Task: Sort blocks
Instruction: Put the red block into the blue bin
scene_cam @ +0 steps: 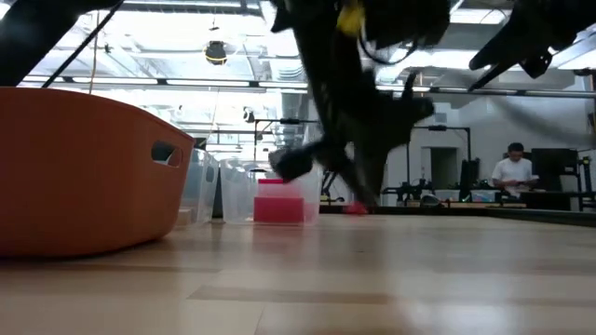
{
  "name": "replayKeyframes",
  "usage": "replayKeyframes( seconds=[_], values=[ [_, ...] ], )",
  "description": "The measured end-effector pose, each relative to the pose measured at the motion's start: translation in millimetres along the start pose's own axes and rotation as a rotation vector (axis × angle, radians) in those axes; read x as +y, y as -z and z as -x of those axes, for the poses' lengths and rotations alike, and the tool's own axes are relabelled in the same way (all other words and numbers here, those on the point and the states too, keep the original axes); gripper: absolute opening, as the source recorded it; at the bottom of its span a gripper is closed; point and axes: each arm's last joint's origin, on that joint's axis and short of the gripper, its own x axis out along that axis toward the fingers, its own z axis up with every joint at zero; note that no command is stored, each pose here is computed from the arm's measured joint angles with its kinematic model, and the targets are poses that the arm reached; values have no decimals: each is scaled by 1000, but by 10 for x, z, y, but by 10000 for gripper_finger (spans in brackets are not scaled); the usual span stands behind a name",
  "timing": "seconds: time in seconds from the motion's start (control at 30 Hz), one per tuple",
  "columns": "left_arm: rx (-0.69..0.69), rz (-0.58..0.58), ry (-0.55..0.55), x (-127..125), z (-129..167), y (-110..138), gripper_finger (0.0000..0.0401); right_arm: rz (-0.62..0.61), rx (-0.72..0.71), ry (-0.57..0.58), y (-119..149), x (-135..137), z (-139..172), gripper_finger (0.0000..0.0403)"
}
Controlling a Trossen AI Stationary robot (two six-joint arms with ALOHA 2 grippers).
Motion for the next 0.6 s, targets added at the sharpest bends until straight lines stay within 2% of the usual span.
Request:
replayKeyframes(
  seconds=[0.17, 0.3, 0.47, 0.6],
  values=[
    [-16, 74, -32, 129, 238, -41, 40, -8, -9, -7, -17, -25, 28, 77],
    [-33, 241, -54, 239, 452, -50, 20, -25, -18, 1, -20, -29, 32, 77],
    [-15, 532, 79, 274, 703, 158, 2, -48, -47, 11, -44, -47, 75, 77],
    [-161, 763, 228, 353, 734, 472, 1, -81, -85, 83, -73, -110, 76, 77]
  ],
)
